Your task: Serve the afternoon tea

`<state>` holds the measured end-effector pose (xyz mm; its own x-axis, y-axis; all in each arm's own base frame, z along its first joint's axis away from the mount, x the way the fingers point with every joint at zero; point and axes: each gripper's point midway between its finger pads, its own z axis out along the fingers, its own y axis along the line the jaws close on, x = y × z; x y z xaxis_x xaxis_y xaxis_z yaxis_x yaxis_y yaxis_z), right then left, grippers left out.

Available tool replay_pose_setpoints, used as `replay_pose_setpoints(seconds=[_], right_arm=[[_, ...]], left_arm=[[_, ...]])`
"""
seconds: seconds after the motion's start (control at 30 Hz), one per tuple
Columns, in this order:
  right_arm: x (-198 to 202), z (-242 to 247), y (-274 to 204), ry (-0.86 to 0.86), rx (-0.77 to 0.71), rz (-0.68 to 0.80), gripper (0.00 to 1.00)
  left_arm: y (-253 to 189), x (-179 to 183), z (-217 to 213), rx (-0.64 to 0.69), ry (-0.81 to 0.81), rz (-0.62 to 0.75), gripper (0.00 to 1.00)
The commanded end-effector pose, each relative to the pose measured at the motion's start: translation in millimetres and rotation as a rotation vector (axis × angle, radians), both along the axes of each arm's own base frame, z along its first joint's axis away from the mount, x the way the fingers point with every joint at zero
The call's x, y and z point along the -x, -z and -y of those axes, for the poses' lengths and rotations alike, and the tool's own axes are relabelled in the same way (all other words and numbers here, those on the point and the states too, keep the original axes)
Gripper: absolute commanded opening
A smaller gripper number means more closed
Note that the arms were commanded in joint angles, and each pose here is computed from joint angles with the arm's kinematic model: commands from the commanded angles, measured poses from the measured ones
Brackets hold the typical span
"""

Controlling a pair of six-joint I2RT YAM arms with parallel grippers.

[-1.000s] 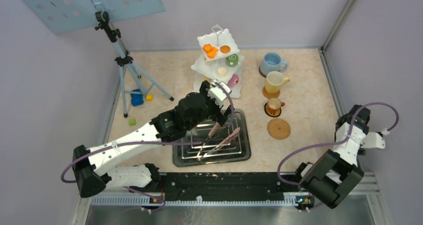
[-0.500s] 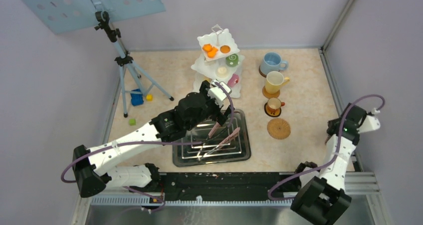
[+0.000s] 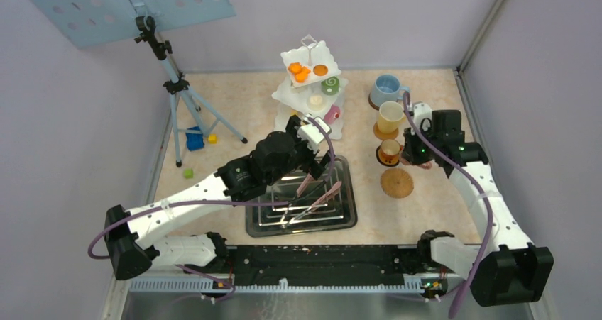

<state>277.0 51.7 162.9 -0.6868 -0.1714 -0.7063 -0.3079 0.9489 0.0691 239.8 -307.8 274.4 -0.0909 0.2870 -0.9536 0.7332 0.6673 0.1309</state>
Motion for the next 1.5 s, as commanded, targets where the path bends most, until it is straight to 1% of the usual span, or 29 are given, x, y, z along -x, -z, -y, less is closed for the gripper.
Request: replay_pose_setpoints(seconds=[0.0, 0.07, 0.17, 0.27, 0.33, 0.43, 0.53, 0.97, 1.4, 1.47], right_arm=[[18.6, -16.9, -7.0, -0.323, 0.167, -0.005, 0.0], [27.2, -26.8, -0.8, -0.433, 0.192, -0.021, 0.0], [35.5, -29.4, 9.5, -0.536, 0.231, -0.05, 0.0], [38.3, -22.5, 24.3, -0.605, 0.329, -0.084, 0.0], [38.2, -20.2, 31.4, -0.64, 0.36, -0.106, 0.0], [37.5, -24.9, 40.3, -0.691, 0.37, -0.115, 0.0], [36.9, -35.4, 47.0, -0.739, 0.345, -0.098, 0.0], [33.6, -30.8, 69.6, -0.717, 0.371, -0.141, 0.0], [39.4, -34.1, 87.9, -0.711, 0.377, -0.205, 0.0], [38.6, -35.0, 86.2, -0.708, 0.374, -0.196, 0.05]], left_arm=[[-13.5, 0.2, 5.5, 0.051, 0.009, 0.021, 0.99], [-13.8, 0.7, 5.6, 0.052, 0.01, 0.021, 0.99], [-13.4, -0.1, 4.6, 0.049, 0.004, 0.023, 0.99], [-13.2, -0.7, 4.0, 0.048, 0.0, 0.024, 0.99], [-12.7, -0.7, 4.3, 0.047, 0.0, 0.023, 0.99], [-13.2, -1.5, 3.2, 0.045, -0.005, 0.027, 0.99], [-14.0, -2.3, 1.9, 0.044, -0.012, 0.031, 0.99], [-19.0, -1.2, -1.2, 0.052, -0.013, 0.043, 0.99], [-20.0, -1.0, -2.2, 0.056, -0.015, 0.045, 0.99], [-19.2, -1.1, -1.7, 0.054, -0.014, 0.044, 0.99]])
